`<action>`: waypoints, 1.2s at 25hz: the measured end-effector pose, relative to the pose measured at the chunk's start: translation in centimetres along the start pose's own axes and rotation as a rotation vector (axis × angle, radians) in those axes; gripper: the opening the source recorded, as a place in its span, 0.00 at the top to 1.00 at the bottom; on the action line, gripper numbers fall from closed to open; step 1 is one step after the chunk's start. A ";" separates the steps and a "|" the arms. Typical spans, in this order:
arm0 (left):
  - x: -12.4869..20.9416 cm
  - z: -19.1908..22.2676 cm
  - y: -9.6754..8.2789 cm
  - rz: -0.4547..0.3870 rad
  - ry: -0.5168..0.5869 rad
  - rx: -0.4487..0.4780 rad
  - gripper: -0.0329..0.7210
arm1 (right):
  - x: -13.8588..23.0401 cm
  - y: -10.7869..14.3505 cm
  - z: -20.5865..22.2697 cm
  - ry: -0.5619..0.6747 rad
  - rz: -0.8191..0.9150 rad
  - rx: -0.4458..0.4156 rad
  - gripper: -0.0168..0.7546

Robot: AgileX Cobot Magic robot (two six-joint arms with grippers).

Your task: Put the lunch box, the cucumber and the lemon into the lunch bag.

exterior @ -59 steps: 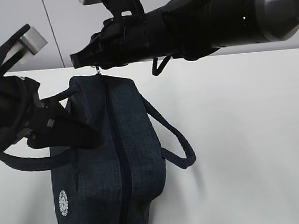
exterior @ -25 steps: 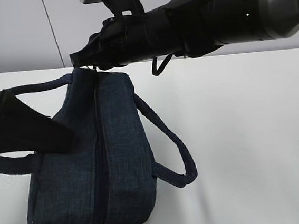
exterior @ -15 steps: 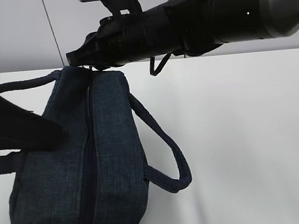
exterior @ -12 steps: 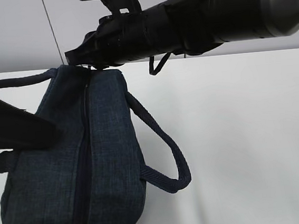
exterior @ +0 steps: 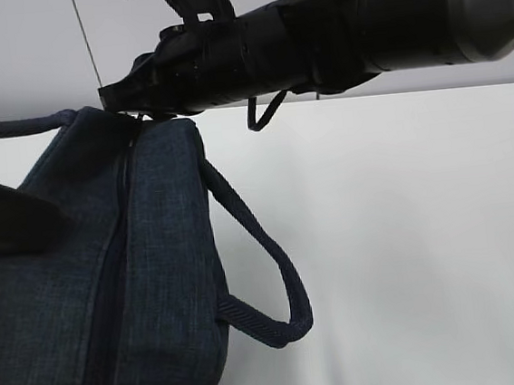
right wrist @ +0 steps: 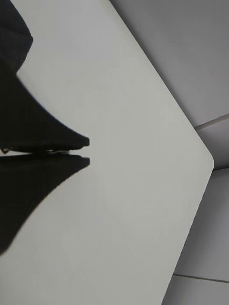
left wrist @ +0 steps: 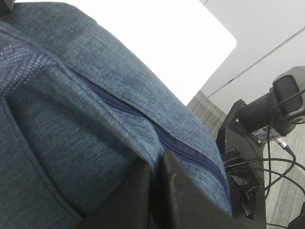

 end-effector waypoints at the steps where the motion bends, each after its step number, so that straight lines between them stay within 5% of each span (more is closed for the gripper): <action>1: 0.0 -0.2 -0.1 0.002 -0.005 -0.003 0.96 | 0.0 0.1 0.0 0.002 0.000 -0.004 0.98; 30: 0.2 -0.7 -0.7 -0.030 -0.007 0.000 0.96 | 0.1 0.7 0.0 0.006 0.034 -0.038 0.98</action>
Point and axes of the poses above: a point on each arm's last joint axis where the gripper is mounted, z pointing out along that axis toward the gripper, y along the wrist's bending axis when the last joint is at zero, x = y × z, the point moved 7 cm from there along z, pointing out along that axis toward the gripper, and after that the axes turned 10 degrees about z, right-handed, at the moved point
